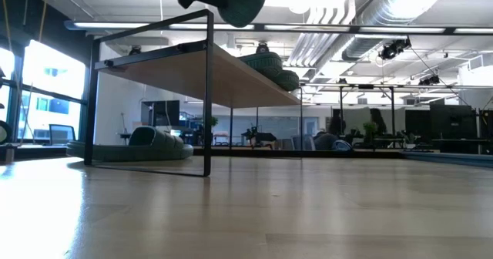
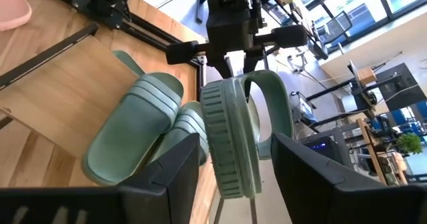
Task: Pick and place slides into the shelf
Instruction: Put the green slide under the shelf
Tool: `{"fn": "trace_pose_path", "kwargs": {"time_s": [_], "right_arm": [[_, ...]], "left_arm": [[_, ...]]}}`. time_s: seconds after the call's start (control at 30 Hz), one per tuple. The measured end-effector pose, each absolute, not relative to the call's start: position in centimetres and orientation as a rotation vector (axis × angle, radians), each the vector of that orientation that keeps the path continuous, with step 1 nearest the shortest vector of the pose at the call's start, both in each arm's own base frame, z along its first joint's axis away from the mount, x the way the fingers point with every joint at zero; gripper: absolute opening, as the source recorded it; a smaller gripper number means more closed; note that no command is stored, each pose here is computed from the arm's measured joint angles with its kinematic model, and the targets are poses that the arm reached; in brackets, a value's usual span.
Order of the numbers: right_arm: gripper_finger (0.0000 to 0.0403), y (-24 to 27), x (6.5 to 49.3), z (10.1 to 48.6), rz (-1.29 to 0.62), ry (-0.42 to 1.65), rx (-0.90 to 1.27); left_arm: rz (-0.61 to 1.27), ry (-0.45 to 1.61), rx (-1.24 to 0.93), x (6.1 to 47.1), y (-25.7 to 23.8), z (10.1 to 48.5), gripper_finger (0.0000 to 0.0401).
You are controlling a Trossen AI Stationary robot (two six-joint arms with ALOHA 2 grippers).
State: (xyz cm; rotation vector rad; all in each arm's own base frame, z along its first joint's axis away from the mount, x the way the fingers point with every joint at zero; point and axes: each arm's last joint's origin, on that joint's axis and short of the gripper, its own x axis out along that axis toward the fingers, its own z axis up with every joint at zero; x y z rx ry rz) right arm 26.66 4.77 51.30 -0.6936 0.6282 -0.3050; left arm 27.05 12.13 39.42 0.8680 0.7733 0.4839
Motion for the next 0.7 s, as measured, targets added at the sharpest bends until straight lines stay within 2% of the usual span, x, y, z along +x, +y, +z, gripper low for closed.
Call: {"fn": "trace_pose_path", "kwargs": {"time_s": [0.4, 0.7], "right_arm": [[0.0182, 3.4, 26.9, 51.0, -0.298, 0.658, -0.647], [0.0182, 2.5, 29.1, 49.6, -0.286, 0.728, -0.671]], "left_arm": [[0.478, 0.771, 0.868, 27.1, 12.1, 39.4, 0.0035], [0.464, 0.761, 0.864, 27.1, 12.1, 39.4, 0.0035]]}}
